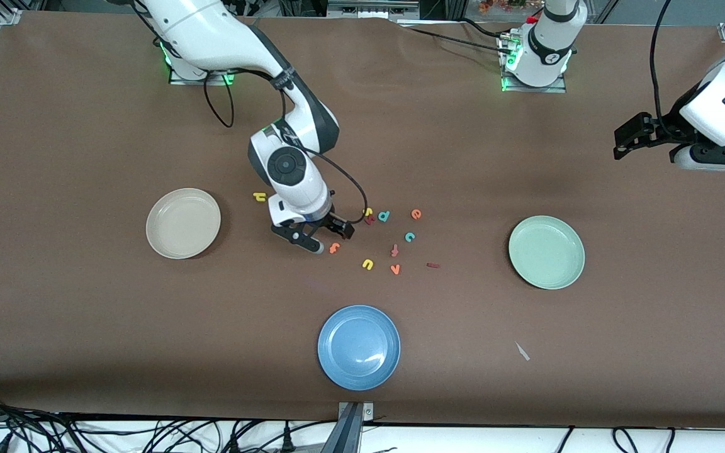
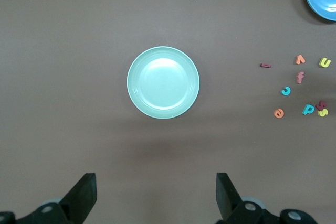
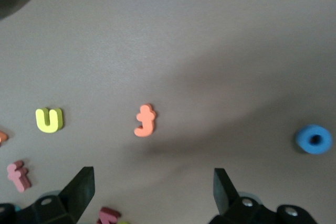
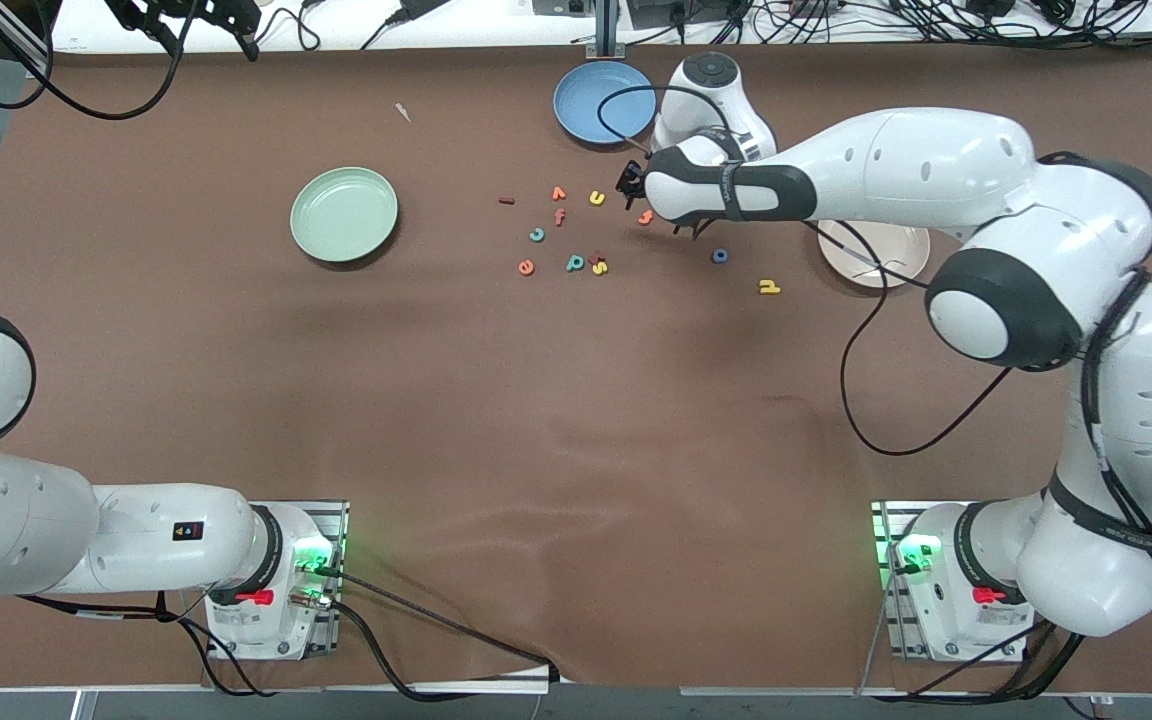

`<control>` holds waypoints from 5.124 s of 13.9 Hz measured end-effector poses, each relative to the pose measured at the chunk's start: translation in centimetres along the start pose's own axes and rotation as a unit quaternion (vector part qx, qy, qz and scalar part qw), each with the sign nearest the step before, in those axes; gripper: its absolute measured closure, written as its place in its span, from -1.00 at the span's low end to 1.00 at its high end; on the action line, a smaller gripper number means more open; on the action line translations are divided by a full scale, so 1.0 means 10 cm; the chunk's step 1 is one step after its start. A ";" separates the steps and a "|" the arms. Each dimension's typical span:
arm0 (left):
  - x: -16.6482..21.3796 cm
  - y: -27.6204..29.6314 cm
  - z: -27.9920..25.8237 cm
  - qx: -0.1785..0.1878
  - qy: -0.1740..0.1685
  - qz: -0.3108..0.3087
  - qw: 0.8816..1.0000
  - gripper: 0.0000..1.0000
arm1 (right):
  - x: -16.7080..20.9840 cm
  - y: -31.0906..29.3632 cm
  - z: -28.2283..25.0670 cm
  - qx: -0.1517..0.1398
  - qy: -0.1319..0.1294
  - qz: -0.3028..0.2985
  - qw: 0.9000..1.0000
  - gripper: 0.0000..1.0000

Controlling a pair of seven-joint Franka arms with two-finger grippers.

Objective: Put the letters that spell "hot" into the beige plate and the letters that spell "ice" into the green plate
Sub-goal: 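Reach the right gripper down toward the orange letter among the letters, then grasp the orange letter with the right gripper while the left gripper reaches letters, then drop the orange letter on the beige plate while the left gripper grasps teal c, then drop the teal c on the green plate while the right gripper reaches blue ring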

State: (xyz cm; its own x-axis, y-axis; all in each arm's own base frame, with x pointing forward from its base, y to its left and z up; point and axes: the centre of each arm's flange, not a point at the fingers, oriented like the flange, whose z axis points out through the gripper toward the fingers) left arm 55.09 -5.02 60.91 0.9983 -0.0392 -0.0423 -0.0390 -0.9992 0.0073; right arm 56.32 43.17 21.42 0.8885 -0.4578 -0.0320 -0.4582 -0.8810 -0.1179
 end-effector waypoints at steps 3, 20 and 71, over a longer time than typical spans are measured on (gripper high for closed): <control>0.02 0.05 0.04 0.000 -0.004 0.000 1.000 -1.00 | 0.08 -0.08 0.20 0.001 0.001 0.003 1.000 -1.00; 0.97 1.74 2.89 -0.007 -0.067 -0.077 0.995 -1.00 | 0.24 -0.06 0.36 -0.006 0.001 0.012 1.000 0.48; 1.09 1.73 3.40 0.032 -0.086 0.038 0.995 0.51 | 0.35 1.13 0.01 -0.065 -0.009 -0.139 0.988 -1.00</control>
State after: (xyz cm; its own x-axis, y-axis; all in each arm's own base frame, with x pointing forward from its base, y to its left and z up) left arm 63.90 -22.94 26.63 0.9705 -0.1099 -0.2146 -0.1228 -0.9913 -0.0473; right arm 54.24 31.62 19.86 0.9804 -0.1941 -0.0334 -0.1940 -0.9810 0.0040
